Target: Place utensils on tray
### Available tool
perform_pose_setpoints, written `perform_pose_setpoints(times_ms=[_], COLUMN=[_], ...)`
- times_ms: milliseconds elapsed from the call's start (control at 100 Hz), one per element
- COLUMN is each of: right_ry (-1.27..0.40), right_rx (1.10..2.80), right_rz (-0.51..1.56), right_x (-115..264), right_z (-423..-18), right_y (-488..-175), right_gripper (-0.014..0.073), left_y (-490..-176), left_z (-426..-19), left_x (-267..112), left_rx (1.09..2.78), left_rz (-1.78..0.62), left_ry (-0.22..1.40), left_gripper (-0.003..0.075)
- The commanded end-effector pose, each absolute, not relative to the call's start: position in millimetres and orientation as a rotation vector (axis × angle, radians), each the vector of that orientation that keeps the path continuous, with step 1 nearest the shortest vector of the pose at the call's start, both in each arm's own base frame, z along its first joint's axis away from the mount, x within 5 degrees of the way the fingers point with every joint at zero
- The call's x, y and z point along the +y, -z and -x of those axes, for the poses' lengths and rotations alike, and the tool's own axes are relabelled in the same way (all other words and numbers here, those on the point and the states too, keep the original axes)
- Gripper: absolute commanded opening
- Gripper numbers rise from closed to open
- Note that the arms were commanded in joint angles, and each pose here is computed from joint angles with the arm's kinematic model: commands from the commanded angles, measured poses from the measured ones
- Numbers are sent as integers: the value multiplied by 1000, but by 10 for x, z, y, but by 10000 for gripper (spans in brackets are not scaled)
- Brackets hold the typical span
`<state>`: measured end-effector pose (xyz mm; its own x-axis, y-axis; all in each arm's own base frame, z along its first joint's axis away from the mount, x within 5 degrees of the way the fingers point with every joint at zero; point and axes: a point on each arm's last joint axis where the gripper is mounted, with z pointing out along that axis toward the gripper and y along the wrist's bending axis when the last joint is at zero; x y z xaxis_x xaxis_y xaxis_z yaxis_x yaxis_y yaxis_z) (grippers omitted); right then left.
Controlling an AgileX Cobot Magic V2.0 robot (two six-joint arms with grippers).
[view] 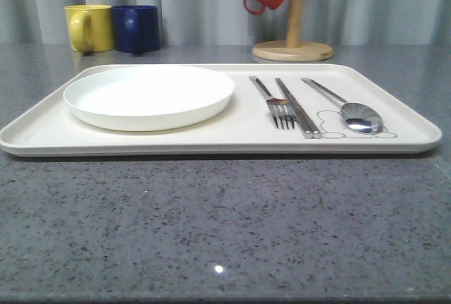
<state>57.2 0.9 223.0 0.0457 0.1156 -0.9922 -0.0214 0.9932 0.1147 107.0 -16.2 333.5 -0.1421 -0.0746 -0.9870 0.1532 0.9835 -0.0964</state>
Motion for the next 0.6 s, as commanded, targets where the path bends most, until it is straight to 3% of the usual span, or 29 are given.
perform_pose_setpoints(times_ms=[0, 140, 590], right_ry=[-92, -92, -74], right_rx=[1379, 1367, 1363], right_rz=[-66, -65, -47], right_x=[4, 3, 6], right_z=[-542, -536, -534], right_y=[-2301, -2154, -2163], right_gripper=[-69, -69, -69], left_y=[-3482, -3482, -3482], left_z=[-1074, -1074, -1074], left_x=[-134, -134, -134], left_rx=[1610, 1610, 1610], left_rz=[-26, -26, -26], left_ry=[186, 186, 186], left_gripper=[-19, -19, -19])
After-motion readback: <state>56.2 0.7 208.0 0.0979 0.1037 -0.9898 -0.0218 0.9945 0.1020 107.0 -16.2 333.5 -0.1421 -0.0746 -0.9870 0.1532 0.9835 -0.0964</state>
